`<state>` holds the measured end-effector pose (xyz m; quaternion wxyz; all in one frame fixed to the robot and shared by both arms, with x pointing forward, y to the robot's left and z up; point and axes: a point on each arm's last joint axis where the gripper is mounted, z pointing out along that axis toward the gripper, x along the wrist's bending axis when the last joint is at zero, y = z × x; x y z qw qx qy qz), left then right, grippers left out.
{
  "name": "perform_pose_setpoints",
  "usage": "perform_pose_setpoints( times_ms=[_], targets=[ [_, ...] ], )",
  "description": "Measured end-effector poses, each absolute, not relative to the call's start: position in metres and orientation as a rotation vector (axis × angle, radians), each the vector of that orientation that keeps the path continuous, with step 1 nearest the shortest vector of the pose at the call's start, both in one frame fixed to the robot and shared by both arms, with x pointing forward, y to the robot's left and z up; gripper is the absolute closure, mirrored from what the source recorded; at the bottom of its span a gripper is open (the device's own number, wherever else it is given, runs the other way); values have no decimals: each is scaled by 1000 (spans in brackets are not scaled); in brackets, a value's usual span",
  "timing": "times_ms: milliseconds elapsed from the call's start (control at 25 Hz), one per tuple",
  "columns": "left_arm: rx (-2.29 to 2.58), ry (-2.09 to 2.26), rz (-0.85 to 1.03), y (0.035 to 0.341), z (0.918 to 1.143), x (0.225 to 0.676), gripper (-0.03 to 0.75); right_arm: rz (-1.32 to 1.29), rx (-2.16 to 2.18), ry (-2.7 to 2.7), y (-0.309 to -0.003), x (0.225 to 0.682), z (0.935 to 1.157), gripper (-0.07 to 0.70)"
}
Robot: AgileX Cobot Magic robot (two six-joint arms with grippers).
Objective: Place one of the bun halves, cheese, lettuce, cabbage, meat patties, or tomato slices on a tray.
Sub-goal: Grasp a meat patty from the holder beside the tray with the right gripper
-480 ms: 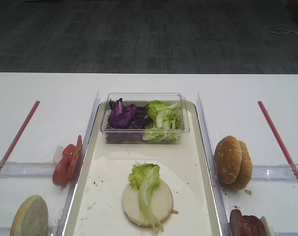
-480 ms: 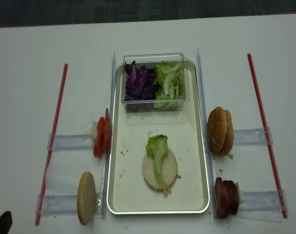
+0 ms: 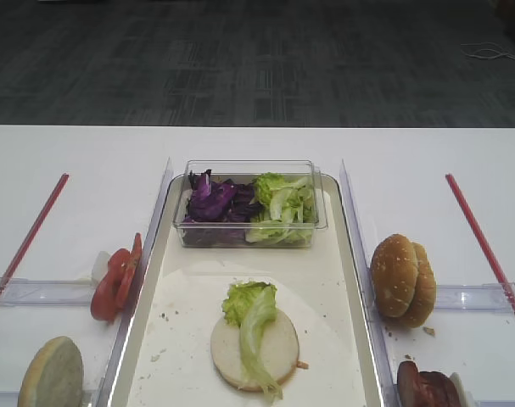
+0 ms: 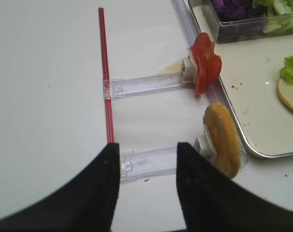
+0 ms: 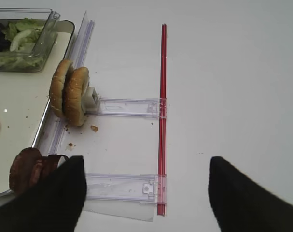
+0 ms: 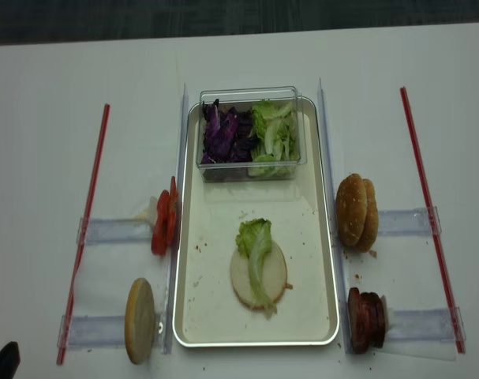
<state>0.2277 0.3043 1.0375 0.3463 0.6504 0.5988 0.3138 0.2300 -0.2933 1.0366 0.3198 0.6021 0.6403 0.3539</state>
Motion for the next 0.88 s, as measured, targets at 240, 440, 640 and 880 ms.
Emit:
perform_pose_setpoints(
  times_ms=[240,440,640,880],
  targets=[
    [1688,1554,814,304,1038,228,445,863,1659,1752,-293,236,1042,92],
    [1688,1554,814,304,1038,228,445,807,1838,1808,-291,251,1053,92],
    [1688,1554,814,304,1038,228,445,793,1984,1824,-287,271,1068,92],
    [1688,1554,814,304,1038,228,445,745,2051,1849,-287,296,1084,93]
  ],
)
